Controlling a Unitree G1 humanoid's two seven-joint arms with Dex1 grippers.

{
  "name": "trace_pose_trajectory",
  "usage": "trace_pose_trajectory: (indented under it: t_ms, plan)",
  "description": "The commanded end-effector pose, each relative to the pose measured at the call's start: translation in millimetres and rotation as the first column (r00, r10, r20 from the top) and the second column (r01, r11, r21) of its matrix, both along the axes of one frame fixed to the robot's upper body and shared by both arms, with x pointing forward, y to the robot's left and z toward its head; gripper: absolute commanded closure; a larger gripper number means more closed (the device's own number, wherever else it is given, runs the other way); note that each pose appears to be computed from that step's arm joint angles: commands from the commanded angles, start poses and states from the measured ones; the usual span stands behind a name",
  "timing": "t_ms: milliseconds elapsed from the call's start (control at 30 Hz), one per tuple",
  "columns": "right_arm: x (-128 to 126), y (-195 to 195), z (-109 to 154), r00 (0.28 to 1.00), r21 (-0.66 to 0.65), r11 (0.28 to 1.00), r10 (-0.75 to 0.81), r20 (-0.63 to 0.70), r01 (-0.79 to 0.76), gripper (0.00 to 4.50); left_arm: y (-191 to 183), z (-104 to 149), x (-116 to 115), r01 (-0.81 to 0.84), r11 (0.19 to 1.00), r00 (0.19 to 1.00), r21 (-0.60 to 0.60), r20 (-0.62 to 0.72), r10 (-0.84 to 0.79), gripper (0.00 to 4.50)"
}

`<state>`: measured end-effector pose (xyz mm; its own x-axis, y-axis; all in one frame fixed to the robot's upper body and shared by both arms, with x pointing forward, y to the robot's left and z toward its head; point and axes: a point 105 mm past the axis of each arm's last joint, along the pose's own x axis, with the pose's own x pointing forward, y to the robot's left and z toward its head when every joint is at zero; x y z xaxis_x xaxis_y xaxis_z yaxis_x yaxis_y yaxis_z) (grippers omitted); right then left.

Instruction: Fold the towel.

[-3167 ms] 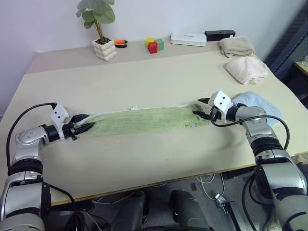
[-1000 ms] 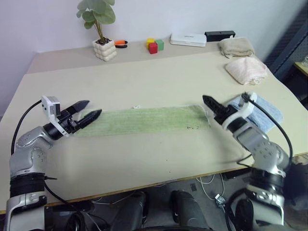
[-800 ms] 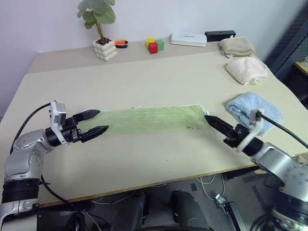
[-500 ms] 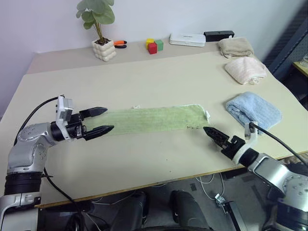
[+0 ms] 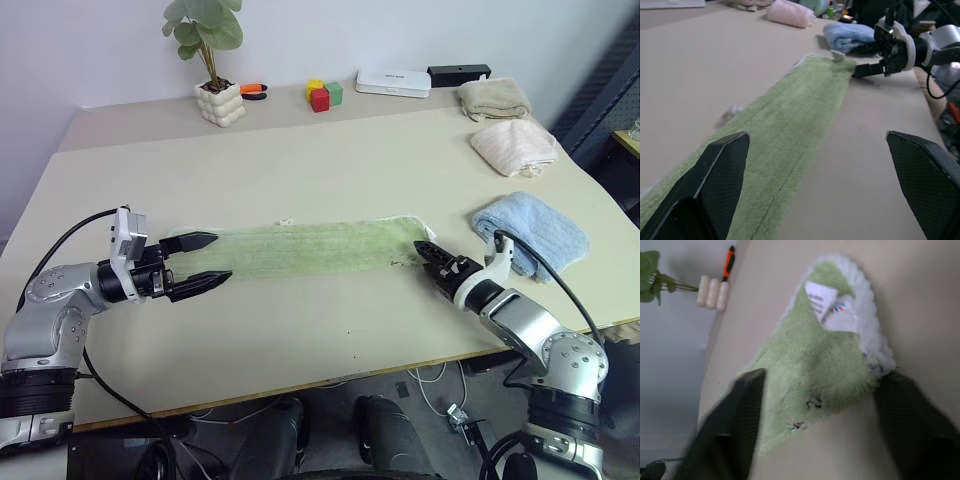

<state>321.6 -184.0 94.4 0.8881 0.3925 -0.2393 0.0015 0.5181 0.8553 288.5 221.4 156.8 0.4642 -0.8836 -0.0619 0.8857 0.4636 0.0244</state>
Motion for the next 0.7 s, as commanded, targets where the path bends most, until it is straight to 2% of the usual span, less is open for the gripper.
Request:
trace_pose_trajectory:
  t_ms: [33, 100, 167, 267, 367, 533, 600, 633, 700]
  plan:
    - [9.0, 0.3, 3.3, 0.999, 0.007, 0.999, -0.034, 0.01, 0.034, 3.41, 0.3, 15.3, -2.1, -0.007, 1.0, 0.997, -0.003, 0.071, 0.007, 0.0]
    - [12.4, 1.3, 10.0, 0.998, 0.007, 0.999, -0.037, 0.047, 0.037, 4.43, 0.5, 14.6, -2.8, -0.012, 1.0, 0.997, 0.003, 0.073, 0.012, 0.0]
    - [17.0, -4.2, 15.0, 0.995, -0.006, 0.998, -0.066, 0.069, 0.067, 4.47, 0.8, 14.8, -2.9, -0.018, 1.0, 0.997, 0.0, 0.073, 0.018, 0.0]
    - [23.9, -26.6, 23.4, 0.986, -0.116, 0.986, -0.107, 0.124, 0.122, 4.47, 1.1, 14.8, -2.4, -0.025, 1.0, 0.997, -0.002, 0.076, 0.025, 0.0]
    - [23.8, -36.8, 30.9, 0.984, -0.165, 0.979, -0.092, 0.152, 0.117, 4.47, 1.5, 14.1, -1.4, -0.03, 1.0, 0.997, -0.003, 0.076, 0.03, 0.0]
    - [18.0, -47.3, 40.0, 0.979, -0.335, 0.94, 0.005, 0.205, 0.065, 4.47, 1.5, 13.5, 1.4, -0.035, 0.999, 0.996, -0.006, 0.079, 0.035, 0.0]
    - [15.2, -41.6, 43.5, 0.967, -0.527, 0.85, 0.122, 0.225, 0.016, 4.47, 1.5, 13.2, 3.6, -0.037, 0.999, 0.996, -0.005, 0.083, 0.037, 0.0]
    - [14.4, -39.1, 43.9, 0.96, -0.586, 0.81, 0.166, 0.225, -0.002, 4.47, 1.4, 13.2, 4.6, -0.037, 0.999, 0.996, -0.005, 0.084, 0.037, 0.0]
    - [18.7, -30.3, 63.2, 0.92, -0.68, 0.733, 0.251, 0.3, 0.022, 4.47, 0.6, 14.2, 6.9, -0.037, 0.999, 0.995, -0.006, 0.09, 0.037, 0.0]
